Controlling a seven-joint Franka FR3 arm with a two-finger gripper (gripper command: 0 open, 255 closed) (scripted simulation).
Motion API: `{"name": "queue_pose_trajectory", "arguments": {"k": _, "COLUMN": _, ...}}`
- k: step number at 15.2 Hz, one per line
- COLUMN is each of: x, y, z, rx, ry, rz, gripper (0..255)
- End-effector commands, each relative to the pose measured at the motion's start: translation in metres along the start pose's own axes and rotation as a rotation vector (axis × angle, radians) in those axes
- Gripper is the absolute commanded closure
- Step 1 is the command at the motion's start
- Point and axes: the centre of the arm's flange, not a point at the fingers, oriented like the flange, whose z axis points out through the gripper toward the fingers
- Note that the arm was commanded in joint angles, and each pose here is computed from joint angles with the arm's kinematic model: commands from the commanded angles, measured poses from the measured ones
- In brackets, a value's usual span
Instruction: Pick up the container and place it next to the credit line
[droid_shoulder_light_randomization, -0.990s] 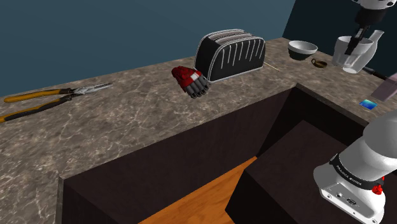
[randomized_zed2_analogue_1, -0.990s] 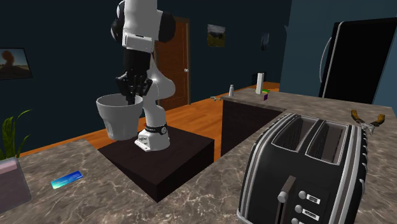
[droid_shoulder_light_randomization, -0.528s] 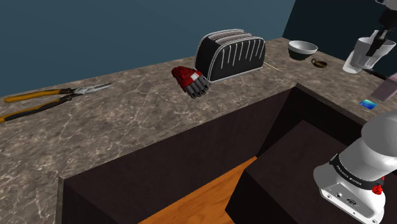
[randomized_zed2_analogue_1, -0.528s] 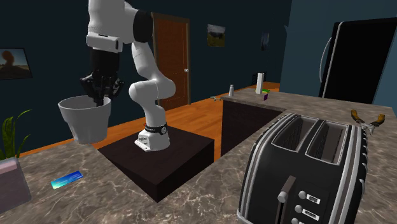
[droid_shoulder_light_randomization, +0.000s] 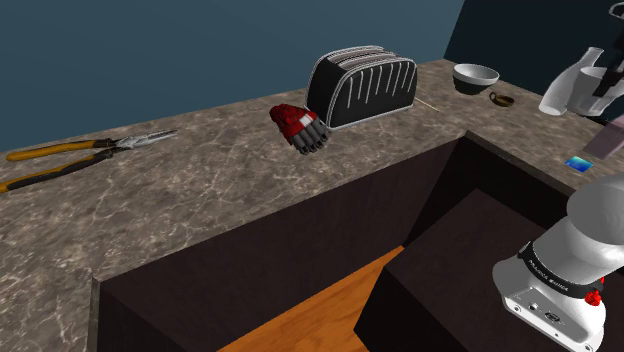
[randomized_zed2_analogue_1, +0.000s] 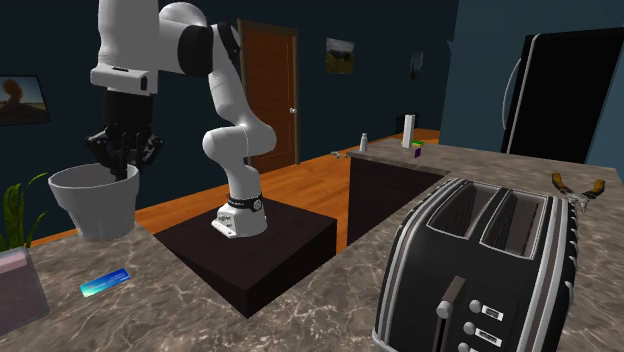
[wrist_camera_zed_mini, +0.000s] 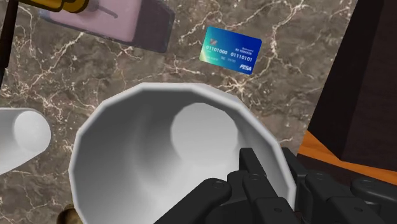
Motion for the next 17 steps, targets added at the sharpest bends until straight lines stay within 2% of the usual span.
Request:
{"name": "queue_pose_trajectory", "arguments": {"k": 1, "x": 0.0, "y": -0.001, "z": 0.009, "rx": -0.001, "ry": 0.001, "rz": 0.0, "gripper": 255}}
{"name": "queue_pose_trajectory", "arguments": {"k": 17, "x": 0.007, "y": -0.015, "z": 0.092, "rx": -0.001, "ry": 0.001, "rz": 0.0, "gripper": 255}}
